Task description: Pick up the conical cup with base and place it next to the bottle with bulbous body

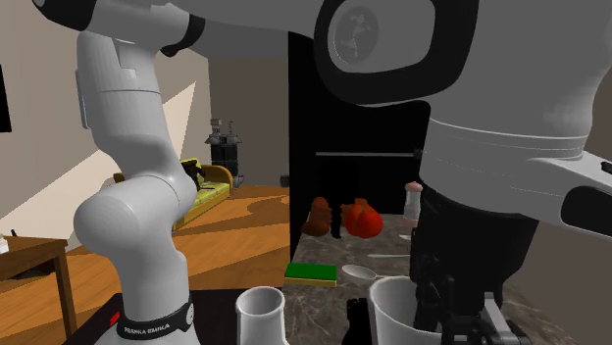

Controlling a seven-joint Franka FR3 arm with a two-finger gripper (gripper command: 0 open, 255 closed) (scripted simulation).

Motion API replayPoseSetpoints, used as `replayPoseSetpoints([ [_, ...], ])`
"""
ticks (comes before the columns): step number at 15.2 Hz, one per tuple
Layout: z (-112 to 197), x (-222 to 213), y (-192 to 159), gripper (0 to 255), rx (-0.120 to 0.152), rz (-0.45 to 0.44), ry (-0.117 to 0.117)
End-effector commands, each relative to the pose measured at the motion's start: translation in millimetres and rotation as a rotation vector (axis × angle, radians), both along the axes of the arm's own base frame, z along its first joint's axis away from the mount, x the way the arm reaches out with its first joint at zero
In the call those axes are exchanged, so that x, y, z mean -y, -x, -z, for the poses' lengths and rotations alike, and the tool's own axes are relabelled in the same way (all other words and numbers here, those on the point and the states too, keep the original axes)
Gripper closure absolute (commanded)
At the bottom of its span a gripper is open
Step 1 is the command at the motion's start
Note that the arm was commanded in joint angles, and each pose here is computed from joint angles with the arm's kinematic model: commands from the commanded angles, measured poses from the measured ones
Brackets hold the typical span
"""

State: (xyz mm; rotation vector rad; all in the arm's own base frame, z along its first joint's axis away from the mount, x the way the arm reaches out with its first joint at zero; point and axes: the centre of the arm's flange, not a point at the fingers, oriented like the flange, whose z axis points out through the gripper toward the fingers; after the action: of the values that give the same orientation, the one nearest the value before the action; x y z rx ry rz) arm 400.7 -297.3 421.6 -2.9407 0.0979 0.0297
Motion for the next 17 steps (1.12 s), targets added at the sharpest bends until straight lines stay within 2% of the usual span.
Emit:
replayPoseSetpoints([
  [1, 0.7, -0.7, 0.0, 0, -0.002, -0.001, -0.002],
  [5, 0.7, -0.8, -0.3, 0, -0.002, -0.001, -0.002],
  [9, -48.2, 9.2, -1.1, 0, -0.002, -0.001, -0.002],
  [17, -48.2, 9.2, -1.1, 0, -0.002, -0.001, -0.002],
])
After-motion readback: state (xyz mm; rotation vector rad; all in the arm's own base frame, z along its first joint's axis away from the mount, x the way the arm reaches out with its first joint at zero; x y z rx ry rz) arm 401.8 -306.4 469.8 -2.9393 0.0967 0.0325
